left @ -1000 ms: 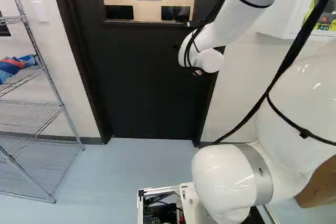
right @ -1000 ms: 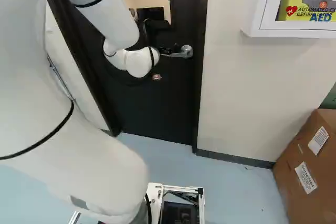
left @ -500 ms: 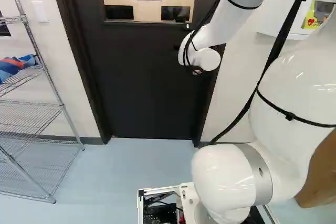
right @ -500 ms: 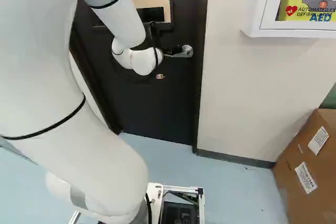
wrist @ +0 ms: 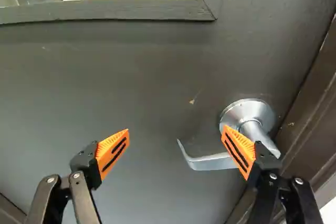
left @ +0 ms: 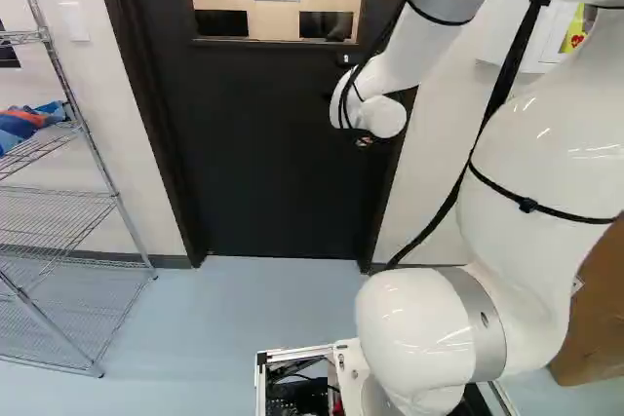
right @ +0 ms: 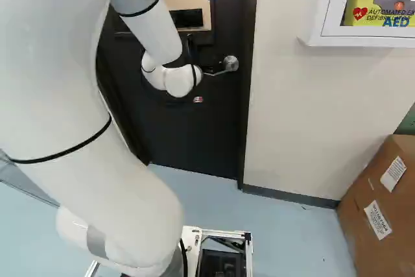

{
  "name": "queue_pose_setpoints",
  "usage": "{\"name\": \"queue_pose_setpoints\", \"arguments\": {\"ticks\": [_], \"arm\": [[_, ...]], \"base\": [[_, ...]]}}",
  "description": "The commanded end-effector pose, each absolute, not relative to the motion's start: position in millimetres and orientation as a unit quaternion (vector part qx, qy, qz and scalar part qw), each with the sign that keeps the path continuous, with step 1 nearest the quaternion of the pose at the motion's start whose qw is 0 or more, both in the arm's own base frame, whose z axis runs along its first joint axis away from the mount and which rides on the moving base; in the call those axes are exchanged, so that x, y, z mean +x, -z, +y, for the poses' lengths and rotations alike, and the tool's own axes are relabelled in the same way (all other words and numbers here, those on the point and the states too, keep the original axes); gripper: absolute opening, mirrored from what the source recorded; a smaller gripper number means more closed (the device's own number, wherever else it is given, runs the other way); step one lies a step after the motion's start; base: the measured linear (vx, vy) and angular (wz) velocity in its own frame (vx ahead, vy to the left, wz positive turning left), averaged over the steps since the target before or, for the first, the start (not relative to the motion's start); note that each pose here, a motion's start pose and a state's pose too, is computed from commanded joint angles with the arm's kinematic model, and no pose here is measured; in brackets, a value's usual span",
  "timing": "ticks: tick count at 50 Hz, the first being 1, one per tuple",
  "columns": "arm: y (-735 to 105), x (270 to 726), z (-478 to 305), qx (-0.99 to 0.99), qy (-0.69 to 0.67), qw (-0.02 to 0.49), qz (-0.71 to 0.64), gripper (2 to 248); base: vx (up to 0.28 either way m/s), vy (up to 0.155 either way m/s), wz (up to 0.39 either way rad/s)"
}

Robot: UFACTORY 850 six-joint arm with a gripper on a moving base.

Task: Open the door and move inside

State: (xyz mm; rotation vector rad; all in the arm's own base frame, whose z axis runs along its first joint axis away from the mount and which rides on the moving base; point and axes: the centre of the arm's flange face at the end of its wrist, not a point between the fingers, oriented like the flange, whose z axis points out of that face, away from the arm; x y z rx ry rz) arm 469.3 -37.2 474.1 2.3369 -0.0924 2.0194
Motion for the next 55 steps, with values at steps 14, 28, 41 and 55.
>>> {"name": "queue_pose_setpoints", "arguments": {"ticks": [14, 28, 41, 55], "arm": [[-459.3, 470.3, -37.3, 0.766, -0.641, 0.025, -0.030, 247], [-444.5, 471.4, -37.4, 0.776, -0.629, 0.025, -0.031, 247], [-430.8, 472.6, -37.5, 0.785, -0.618, 0.024, -0.031, 247], [-423.7, 473.7, -38.2, 0.790, -0.612, 0.025, -0.036, 247]], "base": [[0.000, 0.000, 0.000], [0.000, 0.000, 0.000], [0.000, 0.000, 0.000], [0.000, 0.000, 0.000]]}}
